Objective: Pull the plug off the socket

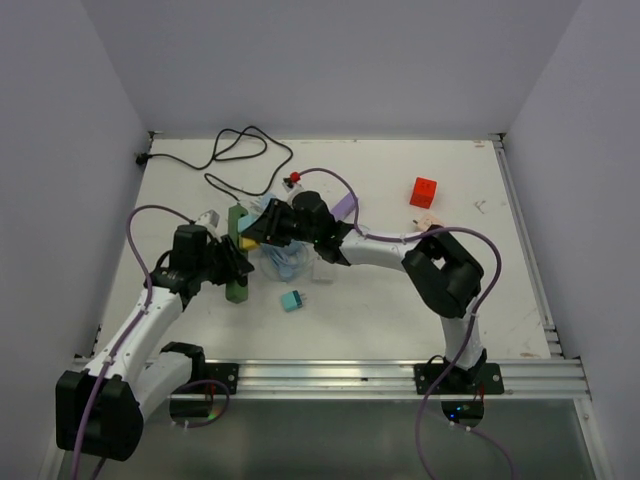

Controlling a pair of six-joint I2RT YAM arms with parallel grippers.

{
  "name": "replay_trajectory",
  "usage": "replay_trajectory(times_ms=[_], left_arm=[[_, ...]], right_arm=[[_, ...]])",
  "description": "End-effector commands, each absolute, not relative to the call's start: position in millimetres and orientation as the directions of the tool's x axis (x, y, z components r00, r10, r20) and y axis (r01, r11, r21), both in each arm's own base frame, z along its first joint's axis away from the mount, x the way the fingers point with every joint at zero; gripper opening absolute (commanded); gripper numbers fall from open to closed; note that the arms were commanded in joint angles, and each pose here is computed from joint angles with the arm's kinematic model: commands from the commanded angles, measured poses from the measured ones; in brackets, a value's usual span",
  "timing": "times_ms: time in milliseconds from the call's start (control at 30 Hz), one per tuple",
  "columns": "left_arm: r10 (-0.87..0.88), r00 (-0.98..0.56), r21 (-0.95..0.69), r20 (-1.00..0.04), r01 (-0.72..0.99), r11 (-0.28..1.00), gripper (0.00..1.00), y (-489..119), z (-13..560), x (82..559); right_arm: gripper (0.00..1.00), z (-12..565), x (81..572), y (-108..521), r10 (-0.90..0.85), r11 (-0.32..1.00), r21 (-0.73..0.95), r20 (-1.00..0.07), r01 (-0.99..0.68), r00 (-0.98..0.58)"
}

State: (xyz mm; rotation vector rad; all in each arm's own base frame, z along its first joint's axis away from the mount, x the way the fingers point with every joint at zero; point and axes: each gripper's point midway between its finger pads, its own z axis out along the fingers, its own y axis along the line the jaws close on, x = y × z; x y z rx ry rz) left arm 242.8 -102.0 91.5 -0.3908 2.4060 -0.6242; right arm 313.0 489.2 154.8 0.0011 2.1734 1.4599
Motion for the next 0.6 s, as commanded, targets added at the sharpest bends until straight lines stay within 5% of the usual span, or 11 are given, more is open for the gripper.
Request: replay_trajectory(times_ms=[0,567], left_arm=[[-0.504,-0.670,-0.412,-0.545,-0.310,0.857,0.00,-61,81,256],[-0.507,-0.630,-0.300,-0.588,-0.412,0.860,0.00,-34,70,258]], right_arm=[[0.00,238,315,481,0.313,0.366,0.816,-0.561,-0.448,-0.766],[0.00,244,319,463,0.304,0.467,0.753,-0.629,-0.463,-0.716]])
